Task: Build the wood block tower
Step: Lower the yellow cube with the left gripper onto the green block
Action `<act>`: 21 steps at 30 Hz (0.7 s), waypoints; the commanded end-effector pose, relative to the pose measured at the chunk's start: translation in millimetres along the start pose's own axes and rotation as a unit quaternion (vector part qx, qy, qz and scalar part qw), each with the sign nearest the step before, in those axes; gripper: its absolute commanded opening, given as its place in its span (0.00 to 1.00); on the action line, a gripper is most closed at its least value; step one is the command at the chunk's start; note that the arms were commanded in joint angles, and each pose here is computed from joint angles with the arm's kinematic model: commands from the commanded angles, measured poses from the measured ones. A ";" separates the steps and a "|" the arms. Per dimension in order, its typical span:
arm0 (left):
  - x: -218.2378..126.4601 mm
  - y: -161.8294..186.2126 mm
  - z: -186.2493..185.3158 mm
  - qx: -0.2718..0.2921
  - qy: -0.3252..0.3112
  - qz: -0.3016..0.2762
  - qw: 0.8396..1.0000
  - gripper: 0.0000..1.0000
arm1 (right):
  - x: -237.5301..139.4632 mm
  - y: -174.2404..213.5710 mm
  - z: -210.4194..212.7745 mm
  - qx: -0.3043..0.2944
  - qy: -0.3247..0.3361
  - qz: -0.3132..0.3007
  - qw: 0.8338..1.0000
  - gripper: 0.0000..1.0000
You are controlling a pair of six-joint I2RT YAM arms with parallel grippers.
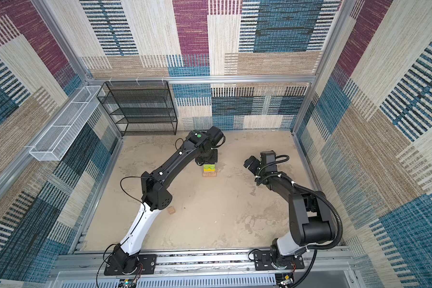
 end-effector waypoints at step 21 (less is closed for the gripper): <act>4.3 -1.0 2.3 -0.013 -0.011 -0.001 1.000 0.05 | 0.0 -2.4 5.6 -0.007 -0.013 -0.004 1.000 0.99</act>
Point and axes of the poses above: each gripper's point midway between its finger pads, its own x axis out along the fingers, its own z axis along the line the jaws close on, y = z × x, the point moved 6 cm from there along -x, back along the fingers, and after that the axes turned 12 degrees about x, right-handed, at the moved point
